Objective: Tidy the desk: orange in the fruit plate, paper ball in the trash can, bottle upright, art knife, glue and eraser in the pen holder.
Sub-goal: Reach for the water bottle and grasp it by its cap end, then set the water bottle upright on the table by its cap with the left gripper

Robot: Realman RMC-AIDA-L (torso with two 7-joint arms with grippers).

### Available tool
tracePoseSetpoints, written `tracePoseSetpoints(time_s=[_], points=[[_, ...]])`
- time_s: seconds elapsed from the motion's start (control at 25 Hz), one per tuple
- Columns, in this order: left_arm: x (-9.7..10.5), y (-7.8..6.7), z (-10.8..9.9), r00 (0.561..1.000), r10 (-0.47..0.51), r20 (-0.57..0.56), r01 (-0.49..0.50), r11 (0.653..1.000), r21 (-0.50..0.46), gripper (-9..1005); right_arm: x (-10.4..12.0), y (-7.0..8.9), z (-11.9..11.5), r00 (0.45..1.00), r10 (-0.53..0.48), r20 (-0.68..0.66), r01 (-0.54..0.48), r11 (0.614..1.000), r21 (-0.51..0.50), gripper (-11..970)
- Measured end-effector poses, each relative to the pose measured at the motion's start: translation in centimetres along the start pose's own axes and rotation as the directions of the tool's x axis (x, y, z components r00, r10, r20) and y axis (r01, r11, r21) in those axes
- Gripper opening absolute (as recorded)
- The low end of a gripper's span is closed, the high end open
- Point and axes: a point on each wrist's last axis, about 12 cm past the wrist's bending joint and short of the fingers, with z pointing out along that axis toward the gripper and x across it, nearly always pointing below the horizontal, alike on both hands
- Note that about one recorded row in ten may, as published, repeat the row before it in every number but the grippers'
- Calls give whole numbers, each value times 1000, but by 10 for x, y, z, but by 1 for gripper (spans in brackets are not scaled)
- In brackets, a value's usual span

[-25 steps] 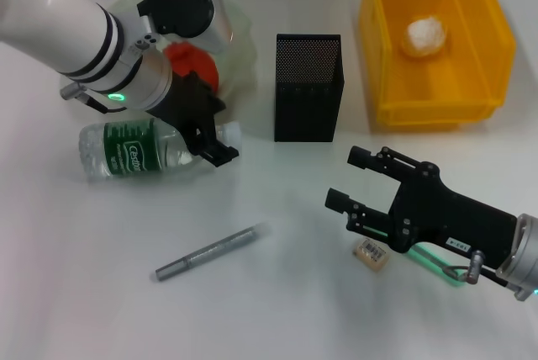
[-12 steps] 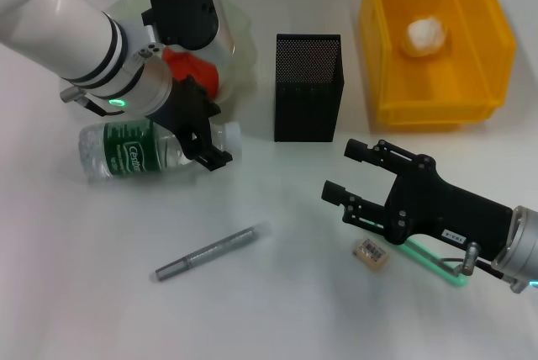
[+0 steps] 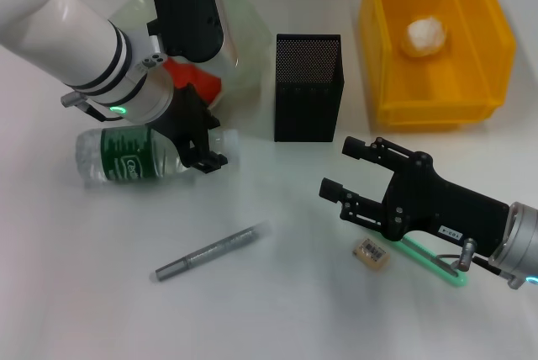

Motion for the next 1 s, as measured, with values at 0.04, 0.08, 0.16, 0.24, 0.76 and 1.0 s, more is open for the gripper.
tracePoseSetpoints(time_s=[0.04, 0.08, 0.16, 0.24, 0.76, 1.0], points=[[0, 0, 0, 1000, 0, 0, 0, 1000, 0, 644, 0, 0, 0, 1000, 0, 0, 0, 1000, 0, 718], [0, -1, 0, 1000, 0, -4, 0, 1000, 8, 627, 0, 0, 0, 1000, 1, 0, -1, 1000, 0, 718], [0, -2, -1, 1000, 2, -6, -2, 1000, 13, 601, 0, 0, 0, 1000, 1, 0, -1, 1000, 0, 718], [0, -2, -1, 1000, 2, -6, -2, 1000, 13, 576, 0, 0, 0, 1000, 1, 0, -1, 1000, 0, 718], [1, -3, -1, 999, -29, -27, 30, 999, 19, 446, 0, 2, 0, 1000, 7, 6, -7, 1000, -5, 719], [-2, -6, -11, 999, -35, -7, 35, 999, 27, 447, 1, 3, -1, 1000, 11, 7, -11, 1000, -4, 718]])
